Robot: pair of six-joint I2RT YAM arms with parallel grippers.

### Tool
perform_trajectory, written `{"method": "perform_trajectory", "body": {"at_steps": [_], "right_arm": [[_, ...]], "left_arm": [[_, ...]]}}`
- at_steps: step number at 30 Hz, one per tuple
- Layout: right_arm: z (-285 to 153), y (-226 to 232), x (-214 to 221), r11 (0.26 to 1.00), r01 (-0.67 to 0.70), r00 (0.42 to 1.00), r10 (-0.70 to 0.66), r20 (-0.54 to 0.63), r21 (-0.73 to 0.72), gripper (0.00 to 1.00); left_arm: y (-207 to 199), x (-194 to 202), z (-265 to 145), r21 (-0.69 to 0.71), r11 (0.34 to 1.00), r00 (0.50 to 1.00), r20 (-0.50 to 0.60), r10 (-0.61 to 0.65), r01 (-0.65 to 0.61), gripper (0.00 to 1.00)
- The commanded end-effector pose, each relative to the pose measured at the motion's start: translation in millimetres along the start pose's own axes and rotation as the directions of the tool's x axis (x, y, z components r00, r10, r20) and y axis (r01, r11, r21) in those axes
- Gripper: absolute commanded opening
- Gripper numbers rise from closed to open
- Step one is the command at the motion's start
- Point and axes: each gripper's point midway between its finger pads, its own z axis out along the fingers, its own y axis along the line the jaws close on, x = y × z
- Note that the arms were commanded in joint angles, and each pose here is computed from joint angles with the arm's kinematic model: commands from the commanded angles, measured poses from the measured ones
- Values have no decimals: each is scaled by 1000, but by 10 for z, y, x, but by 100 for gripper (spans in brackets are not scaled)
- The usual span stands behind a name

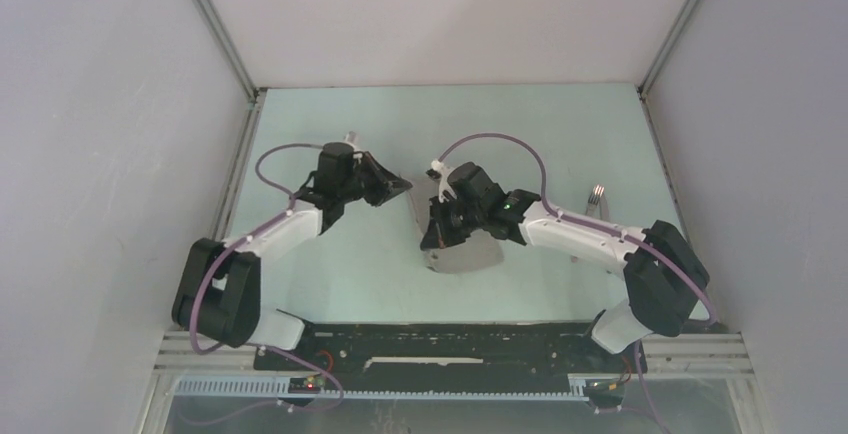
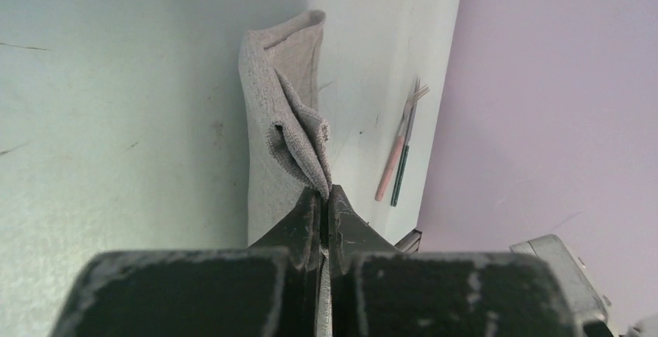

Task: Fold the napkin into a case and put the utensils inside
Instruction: Turn over the upper triangle folded napkin at the center of the board.

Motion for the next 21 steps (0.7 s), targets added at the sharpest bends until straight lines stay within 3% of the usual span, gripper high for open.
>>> {"method": "perform_trajectory", "body": {"at_steps": [1, 7, 12, 15, 18, 21], "right_arm": [[-85, 607, -153, 977, -52, 998, 59, 30, -206, 0], [81, 1441, -397, 913, -70, 996, 89, 29, -402, 0], [136, 2205, -599, 805, -48, 996, 86, 37, -591, 0], [94, 2530, -675, 722, -62, 995, 98, 13, -689, 0], [53, 2604, -707, 644, -89, 991, 134, -2, -760, 0], [162, 2348, -655, 629, -146, 982, 187, -34, -764, 0]], "left_arm": [[-144, -312, -333, -3, 999, 994, 99, 52, -52, 0], [-32, -589, -919, -87, 995, 976, 204, 69, -52, 0], [95, -895, -1683, -206, 977, 936, 330, 119, -52, 0], [13, -998, -2047, -319, 938, 909, 337, 247, -136, 0], [20, -954, -2052, -336, 928, 919, 290, 266, -163, 0], [129, -918, -1838, -360, 916, 930, 243, 276, -178, 0]]}}
